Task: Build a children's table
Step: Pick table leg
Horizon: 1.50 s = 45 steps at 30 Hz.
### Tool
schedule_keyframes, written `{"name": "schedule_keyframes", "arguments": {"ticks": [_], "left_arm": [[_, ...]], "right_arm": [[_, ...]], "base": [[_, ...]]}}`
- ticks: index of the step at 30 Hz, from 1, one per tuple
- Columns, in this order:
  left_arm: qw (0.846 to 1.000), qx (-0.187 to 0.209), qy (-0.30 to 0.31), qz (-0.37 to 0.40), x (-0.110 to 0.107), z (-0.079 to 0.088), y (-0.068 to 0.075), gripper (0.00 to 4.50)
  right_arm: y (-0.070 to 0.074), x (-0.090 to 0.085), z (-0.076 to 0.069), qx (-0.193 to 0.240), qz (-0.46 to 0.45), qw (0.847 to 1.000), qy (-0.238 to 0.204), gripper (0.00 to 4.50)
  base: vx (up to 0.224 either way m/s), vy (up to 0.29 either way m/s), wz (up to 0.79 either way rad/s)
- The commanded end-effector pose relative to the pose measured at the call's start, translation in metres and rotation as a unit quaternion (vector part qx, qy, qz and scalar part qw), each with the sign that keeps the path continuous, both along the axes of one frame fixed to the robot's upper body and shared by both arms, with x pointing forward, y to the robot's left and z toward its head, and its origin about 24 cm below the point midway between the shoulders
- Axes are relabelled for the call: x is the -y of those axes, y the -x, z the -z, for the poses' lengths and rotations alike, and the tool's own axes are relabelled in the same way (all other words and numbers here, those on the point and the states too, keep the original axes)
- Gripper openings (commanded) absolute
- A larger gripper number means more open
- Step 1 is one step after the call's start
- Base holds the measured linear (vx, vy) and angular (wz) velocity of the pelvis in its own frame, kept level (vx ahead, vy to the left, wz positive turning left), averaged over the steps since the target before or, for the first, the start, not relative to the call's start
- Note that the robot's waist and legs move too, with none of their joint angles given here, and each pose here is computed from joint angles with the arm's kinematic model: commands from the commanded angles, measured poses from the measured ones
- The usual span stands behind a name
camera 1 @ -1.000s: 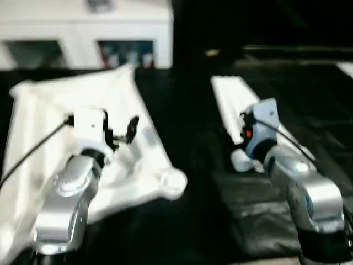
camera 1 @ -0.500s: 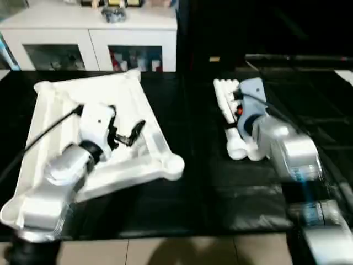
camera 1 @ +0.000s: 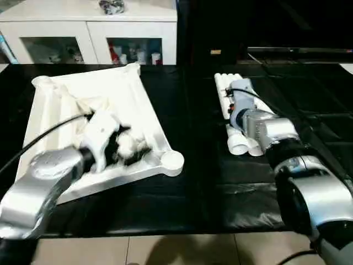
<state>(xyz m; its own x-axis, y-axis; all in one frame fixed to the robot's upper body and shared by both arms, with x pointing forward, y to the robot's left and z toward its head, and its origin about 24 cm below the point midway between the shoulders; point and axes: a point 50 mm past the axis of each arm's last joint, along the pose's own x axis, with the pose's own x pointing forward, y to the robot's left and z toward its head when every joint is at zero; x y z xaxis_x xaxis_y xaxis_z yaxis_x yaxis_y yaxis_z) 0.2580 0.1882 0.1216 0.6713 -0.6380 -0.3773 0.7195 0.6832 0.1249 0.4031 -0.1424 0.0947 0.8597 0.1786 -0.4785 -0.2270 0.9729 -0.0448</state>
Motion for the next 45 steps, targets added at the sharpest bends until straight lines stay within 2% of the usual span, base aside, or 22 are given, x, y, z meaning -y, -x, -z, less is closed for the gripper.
{"name": "schedule_keyframes", "arguments": {"ticks": [1, 6, 9, 15, 24, 32, 34, 39, 40, 45], "left_arm": [[0.999, -0.01, 0.007, 0.03, 0.006, -0.003, 0.007, 4.49], [0.999, -0.021, 0.009, 0.036, 0.007, -0.003, 0.013, 4.49], [0.999, -0.03, 0.003, 0.033, 0.005, -0.002, 0.017, 4.49], [0.999, -0.037, 0.0, 0.032, 0.003, -0.003, 0.023, 4.49], [0.998, -0.051, -0.008, 0.029, -0.001, -0.002, 0.03, 4.49], [0.997, -0.06, -0.012, 0.035, -0.002, -0.003, 0.032, 4.49], [0.997, -0.065, -0.016, 0.04, -0.002, -0.003, 0.033, 4.49], [0.996, -0.07, -0.016, 0.045, -0.002, -0.002, 0.033, 4.5], [0.996, -0.075, -0.015, 0.05, 0.0, -0.002, 0.034, 4.5], [0.995, -0.081, -0.008, 0.051, 0.001, -0.002, 0.034, 4.5]], "right_arm": [[-0.003, 0.0, -0.003, 0.012, 0.017, 1.0, 0.019, 4.5], [-0.003, 0.001, 0.001, 0.018, 0.04, 0.999, 0.022, 4.5], [0.001, 0.0, 0.01, -0.005, 0.039, 0.999, 0.012, 4.5], [0.002, 0.004, 0.014, -0.007, 0.052, 0.998, 0.023, 4.5], [0.007, 0.007, 0.024, -0.04, 0.052, 0.997, 0.027, 4.5], [0.01, 0.007, 0.026, -0.09, 0.051, 0.994, -0.03, 4.5], [0.01, 0.008, 0.025, -0.1, 0.044, 0.994, -0.031, 4.5], [0.011, 0.01, 0.023, -0.113, 0.046, 0.991, -0.044, 4.04], [0.012, 0.011, 0.024, -0.127, 0.042, 0.99, -0.048, 3.95], [0.015, 0.015, 0.025, -0.145, 0.027, 0.989, -0.031, 3.46]], "base": [[0.0, 0.0, 0.0], [0.0, 0.0, 0.0], [0.0, 0.0, 0.0], [0.0, 0.0, 0.0], [0.0, 0.0, 0.0], [0.0, 0.0, 0.0], [0.0, 0.0, 0.0], [0.0, 0.0, 0.0], [0.0, 0.0, 0.0], [0.0, 0.0, 0.0]]}}
